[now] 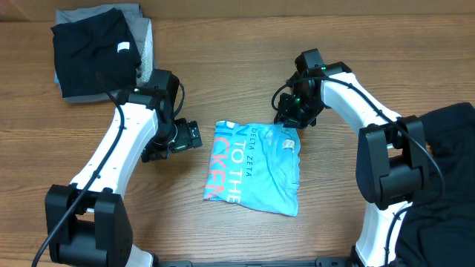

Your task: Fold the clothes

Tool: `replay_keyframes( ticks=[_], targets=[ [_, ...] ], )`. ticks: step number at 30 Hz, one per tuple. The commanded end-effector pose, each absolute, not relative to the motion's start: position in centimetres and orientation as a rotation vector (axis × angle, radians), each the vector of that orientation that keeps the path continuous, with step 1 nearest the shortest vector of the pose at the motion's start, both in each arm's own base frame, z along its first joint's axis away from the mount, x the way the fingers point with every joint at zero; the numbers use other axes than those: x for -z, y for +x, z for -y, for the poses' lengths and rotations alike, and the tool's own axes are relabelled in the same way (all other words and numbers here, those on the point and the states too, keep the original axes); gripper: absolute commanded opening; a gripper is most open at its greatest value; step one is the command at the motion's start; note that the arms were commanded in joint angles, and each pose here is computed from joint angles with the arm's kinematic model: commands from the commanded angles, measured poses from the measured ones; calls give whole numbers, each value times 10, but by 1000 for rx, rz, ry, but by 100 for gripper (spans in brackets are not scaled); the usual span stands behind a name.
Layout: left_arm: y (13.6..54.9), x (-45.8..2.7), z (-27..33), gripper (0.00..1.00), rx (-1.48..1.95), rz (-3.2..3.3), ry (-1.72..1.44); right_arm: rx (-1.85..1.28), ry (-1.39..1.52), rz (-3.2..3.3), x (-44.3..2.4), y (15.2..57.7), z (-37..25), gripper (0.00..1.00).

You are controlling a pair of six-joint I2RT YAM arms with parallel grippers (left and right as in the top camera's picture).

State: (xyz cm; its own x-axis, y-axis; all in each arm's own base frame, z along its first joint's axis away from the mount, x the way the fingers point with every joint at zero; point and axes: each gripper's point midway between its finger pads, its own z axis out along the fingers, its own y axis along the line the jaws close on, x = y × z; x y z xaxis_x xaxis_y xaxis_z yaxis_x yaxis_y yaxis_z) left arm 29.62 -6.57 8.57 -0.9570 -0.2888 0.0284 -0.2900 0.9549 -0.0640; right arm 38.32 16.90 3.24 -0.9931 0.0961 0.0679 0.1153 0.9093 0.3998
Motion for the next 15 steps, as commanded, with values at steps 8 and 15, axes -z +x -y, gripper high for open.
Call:
replay_keyframes(
  ticks=[8,15],
  targets=[
    [296,-84,64,100,-93,3084,473,514,-218,3064,-25,386,-157,4],
    [296,-84,64,100,-94,3084,474,286,-302,3108,-22,390,-121,4]
  ],
)
